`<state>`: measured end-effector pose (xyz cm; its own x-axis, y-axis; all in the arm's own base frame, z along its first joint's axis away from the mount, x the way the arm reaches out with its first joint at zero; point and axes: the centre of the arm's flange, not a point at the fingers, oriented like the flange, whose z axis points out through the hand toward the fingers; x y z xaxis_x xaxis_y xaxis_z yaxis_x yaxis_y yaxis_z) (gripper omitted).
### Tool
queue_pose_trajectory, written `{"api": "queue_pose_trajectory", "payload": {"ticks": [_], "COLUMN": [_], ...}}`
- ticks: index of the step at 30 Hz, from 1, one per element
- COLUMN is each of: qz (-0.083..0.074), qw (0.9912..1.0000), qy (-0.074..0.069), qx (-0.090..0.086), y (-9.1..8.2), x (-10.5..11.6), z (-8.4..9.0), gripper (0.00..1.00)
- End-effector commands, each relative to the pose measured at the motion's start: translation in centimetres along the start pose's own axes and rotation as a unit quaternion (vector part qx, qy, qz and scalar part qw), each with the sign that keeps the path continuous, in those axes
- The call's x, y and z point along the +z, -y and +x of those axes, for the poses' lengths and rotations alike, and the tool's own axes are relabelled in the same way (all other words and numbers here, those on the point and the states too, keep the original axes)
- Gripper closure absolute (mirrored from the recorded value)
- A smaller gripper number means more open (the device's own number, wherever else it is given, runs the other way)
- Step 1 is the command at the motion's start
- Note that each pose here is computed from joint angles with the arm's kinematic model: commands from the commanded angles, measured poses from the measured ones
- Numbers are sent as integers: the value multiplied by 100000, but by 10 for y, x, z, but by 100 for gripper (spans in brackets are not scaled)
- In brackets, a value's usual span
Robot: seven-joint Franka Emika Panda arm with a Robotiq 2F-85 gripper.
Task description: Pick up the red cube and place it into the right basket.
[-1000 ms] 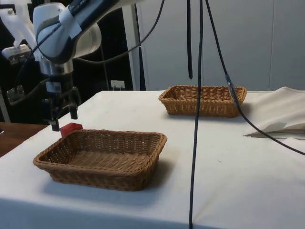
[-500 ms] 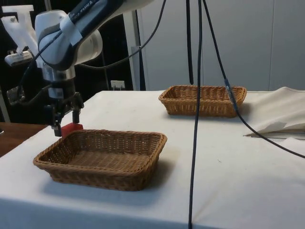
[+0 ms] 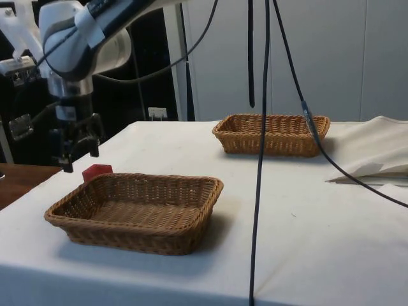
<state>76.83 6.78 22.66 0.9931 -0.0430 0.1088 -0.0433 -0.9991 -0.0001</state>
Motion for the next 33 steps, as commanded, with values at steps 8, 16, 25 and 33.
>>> {"api": "queue_pose_trajectory", "payload": {"ticks": [8, 16, 25, 33], "qz": [-29, -762, -1769, -1073], "qw": [99999, 99984, 99952, 99963], "qy": [272, 1603, 2390, 2306], "qx": [321, 179, -830, -981], "y": [0, -14, -24, -17], "x": [-5, 13, 22, 48], "z": [1, -4, -8, -11], "gripper": [0, 0, 0, 0]}}
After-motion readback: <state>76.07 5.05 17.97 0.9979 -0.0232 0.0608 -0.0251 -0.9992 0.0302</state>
